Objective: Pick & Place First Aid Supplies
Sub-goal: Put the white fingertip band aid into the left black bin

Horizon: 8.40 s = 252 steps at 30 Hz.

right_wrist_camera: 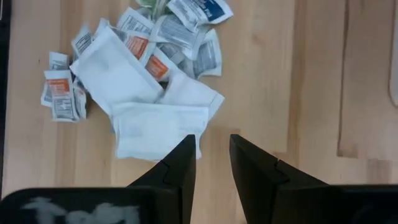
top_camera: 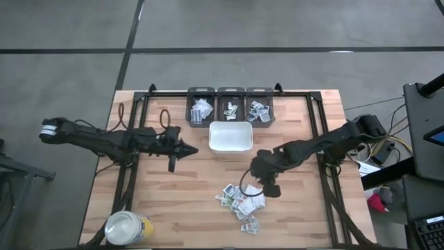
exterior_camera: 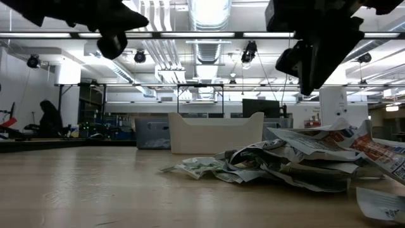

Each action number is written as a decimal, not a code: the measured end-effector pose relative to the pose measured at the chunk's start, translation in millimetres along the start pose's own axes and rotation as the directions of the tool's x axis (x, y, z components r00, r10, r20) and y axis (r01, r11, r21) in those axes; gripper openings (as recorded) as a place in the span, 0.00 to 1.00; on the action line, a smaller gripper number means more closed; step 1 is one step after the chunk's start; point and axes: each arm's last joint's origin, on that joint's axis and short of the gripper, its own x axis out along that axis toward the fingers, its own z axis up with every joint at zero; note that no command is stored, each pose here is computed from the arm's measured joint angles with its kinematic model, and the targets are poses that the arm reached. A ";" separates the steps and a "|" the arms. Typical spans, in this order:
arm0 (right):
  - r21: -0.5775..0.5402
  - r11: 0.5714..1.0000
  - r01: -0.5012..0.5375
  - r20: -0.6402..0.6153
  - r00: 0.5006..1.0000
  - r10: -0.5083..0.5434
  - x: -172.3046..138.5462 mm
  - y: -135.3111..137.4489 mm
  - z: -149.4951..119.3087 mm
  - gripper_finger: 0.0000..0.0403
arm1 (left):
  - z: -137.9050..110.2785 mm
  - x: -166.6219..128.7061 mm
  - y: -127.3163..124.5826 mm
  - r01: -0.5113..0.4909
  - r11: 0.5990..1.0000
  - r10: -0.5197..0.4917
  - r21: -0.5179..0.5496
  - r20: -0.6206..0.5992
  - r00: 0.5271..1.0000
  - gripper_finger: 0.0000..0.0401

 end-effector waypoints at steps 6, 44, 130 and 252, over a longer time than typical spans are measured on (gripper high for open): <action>0.030 0.998 -0.054 -0.041 0.998 0.055 9.8 2.6 4.7 0.22 | -15.7 -15.4 4.8 0.037 0.998 -0.037 -0.051 0.006 0.999 0.00; 0.180 0.979 0.098 -0.206 0.977 -0.060 66.5 10.5 -10.2 0.25 | -24.8 -18.1 8.5 0.028 0.997 -0.023 0.073 -0.077 0.997 0.00; -0.049 0.735 0.677 0.847 0.418 -0.329 -74.6 25.5 65.6 0.02 | -8.2 2.4 -5.1 0.263 0.654 -0.259 -0.710 0.116 0.959 0.00; 0.082 0.793 0.604 0.940 0.218 -0.263 -76.9 -1.8 94.3 0.04 | 42.7 72.4 -24.0 0.499 0.390 -0.447 -0.774 0.315 0.837 0.00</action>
